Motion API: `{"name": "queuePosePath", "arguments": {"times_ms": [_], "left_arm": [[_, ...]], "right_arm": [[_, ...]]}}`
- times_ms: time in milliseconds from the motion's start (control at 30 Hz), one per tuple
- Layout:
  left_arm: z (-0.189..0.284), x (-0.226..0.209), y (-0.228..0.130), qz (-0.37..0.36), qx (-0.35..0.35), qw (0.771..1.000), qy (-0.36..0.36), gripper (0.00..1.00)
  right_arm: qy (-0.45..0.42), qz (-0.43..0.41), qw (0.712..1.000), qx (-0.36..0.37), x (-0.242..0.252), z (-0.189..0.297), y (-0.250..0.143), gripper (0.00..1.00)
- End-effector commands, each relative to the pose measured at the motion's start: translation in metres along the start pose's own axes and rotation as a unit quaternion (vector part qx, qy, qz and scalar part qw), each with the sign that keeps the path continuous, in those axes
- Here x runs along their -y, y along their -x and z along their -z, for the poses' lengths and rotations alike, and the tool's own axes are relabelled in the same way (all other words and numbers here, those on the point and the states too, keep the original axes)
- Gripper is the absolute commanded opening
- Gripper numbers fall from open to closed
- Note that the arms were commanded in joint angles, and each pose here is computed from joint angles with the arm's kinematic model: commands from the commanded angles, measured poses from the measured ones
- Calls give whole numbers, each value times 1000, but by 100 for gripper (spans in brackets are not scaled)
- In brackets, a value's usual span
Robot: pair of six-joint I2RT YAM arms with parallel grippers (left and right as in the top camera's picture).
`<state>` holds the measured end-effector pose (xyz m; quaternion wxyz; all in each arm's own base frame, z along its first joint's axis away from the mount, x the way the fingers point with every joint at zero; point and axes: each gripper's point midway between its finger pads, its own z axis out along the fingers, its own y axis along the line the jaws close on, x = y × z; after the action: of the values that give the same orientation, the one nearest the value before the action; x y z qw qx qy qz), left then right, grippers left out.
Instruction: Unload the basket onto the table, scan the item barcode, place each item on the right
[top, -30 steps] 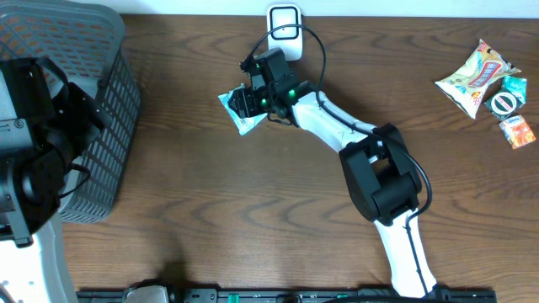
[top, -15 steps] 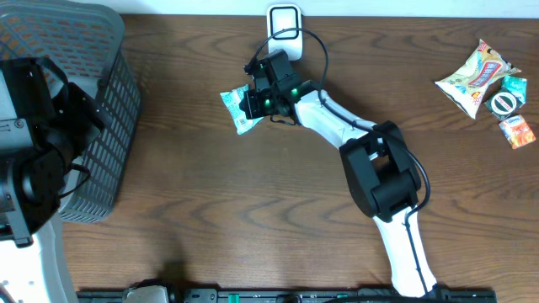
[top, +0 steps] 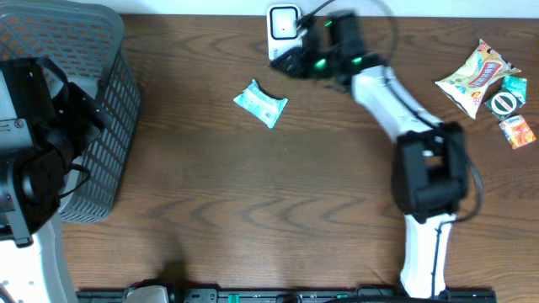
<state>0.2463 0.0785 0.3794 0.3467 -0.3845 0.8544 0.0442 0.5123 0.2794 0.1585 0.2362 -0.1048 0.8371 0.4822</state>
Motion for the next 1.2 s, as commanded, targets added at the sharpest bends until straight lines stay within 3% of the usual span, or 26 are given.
{"name": "queuePosePath", "arguments": {"times_ms": [0, 33, 100, 200, 300, 333, 400, 567, 700, 933, 1167], "left_arm": [[1, -1, 2, 7, 2, 1000, 2, 98], [1, -1, 2, 7, 3, 1000, 2, 98], [1, -1, 2, 7, 3, 1000, 2, 98], [1, -1, 2, 7, 3, 1000, 2, 98], [1, -1, 2, 7, 3, 1000, 2, 98], [1, -1, 2, 7, 3, 1000, 2, 98], [1, -1, 2, 7, 3, 1000, 2, 98], [1, -1, 2, 7, 3, 1000, 2, 98], [1, -1, 2, 7, 3, 1000, 2, 98], [1, -1, 2, 7, 3, 1000, 2, 98], [1, -1, 2, 7, 3, 1000, 2, 98]], "right_arm": [[57, 35, 998, 6, -49, 28, 14, 1], [57, 48, 997, 6, -50, 28, 14, 3], [53, 74, 996, 0, -50, 26, 9, 24], [-14, 97, 995, -12, -28, 14, -4, 49], [-115, 103, 988, -19, 3, 0, -14, 60], [-175, 113, 978, -15, 19, -14, -19, 56], [-199, 126, 972, -8, 24, -26, -21, 50], [-235, 148, 961, 1, 39, -56, -30, 57], [-269, 145, 952, -13, 59, -67, -45, 56], [-274, 118, 952, -71, 65, -60, -74, 54], [-208, 80, 959, -173, 30, -41, -118, 38]]}}
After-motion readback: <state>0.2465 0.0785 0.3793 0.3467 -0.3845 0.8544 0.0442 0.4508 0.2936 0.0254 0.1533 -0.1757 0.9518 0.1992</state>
